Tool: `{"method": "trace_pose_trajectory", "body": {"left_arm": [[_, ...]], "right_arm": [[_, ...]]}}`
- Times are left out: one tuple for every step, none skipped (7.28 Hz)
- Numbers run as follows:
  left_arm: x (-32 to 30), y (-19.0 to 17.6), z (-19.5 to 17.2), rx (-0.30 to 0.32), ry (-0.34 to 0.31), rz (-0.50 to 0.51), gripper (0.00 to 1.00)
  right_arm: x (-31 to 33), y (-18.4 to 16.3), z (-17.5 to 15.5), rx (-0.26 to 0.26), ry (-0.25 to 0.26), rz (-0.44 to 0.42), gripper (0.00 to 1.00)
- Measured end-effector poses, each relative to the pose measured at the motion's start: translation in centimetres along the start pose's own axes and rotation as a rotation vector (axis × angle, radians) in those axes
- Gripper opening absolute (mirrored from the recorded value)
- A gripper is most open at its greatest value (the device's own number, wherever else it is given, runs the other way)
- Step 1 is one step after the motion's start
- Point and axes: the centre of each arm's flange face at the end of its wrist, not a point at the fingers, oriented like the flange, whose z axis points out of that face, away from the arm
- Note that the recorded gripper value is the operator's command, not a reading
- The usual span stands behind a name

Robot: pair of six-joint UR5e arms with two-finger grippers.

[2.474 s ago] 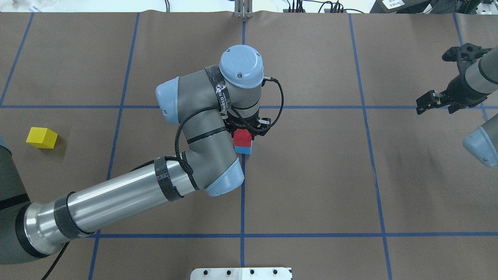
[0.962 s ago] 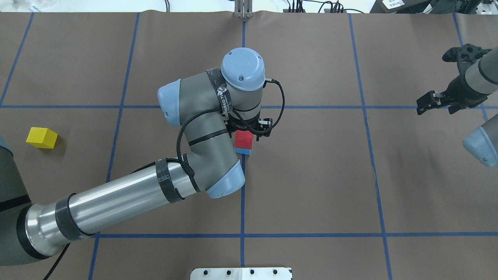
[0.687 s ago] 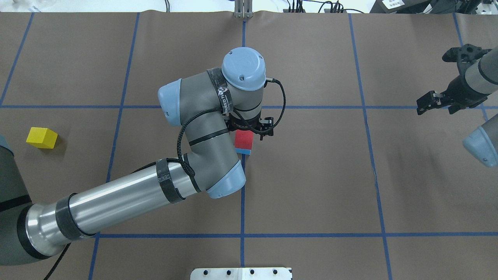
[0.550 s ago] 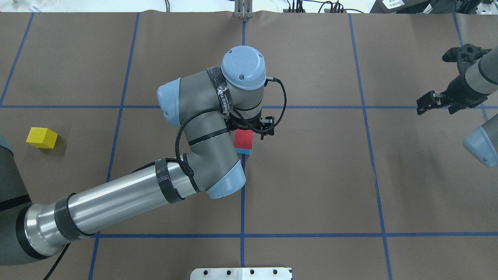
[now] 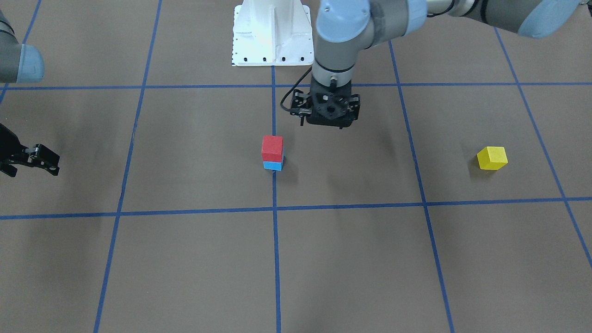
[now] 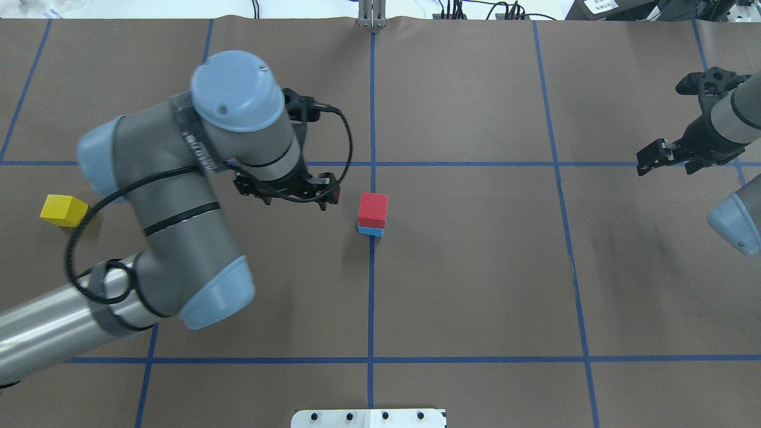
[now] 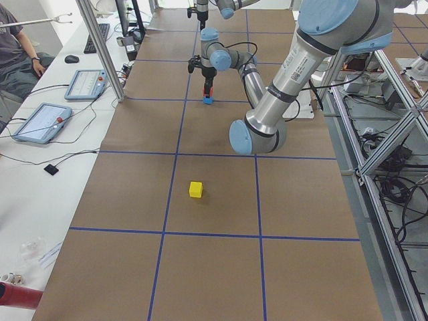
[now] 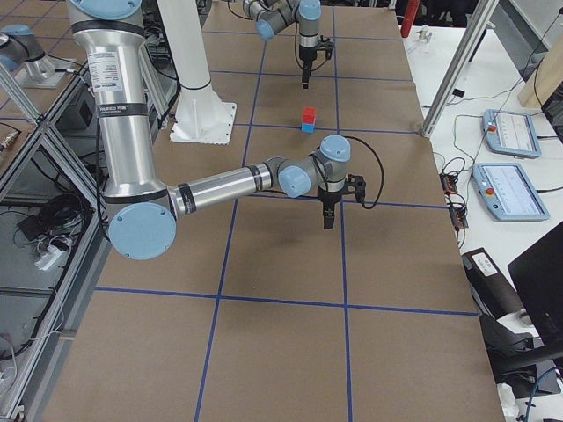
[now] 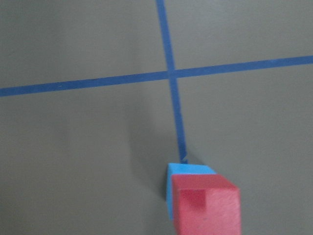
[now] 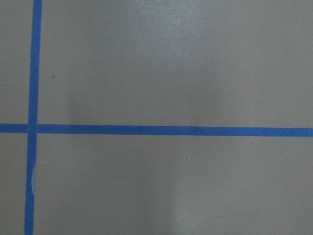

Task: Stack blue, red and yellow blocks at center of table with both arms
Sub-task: 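Move the left gripper back to the yellow cube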

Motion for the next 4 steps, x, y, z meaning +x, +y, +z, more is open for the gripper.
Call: {"method": "trace_pose_trajectory", "body": {"left_arm": [[-6.5,1.4,0.0,0.007,-0.031,0.025,0.99],[-13.5,2.3,0.4,0.011,-0.058,0.052,0.99],[-20.7,3.1,1.2,0.011,-0.063,0.069,1.0],[-28.4,3.9,2.4,0.009,-0.045,0.079,1.0]], "right_arm": [[0.0,0.0,0.0,0.001,0.0,0.0,0.99],[0.0,0.0,0.0,0.003,-0.001,-0.001,0.99],[0.0,0.0,0.0,0.007,-0.004,-0.004,0.99],[0.0,0.1,0.0,0.009,-0.005,-0.005,0.99]]}}
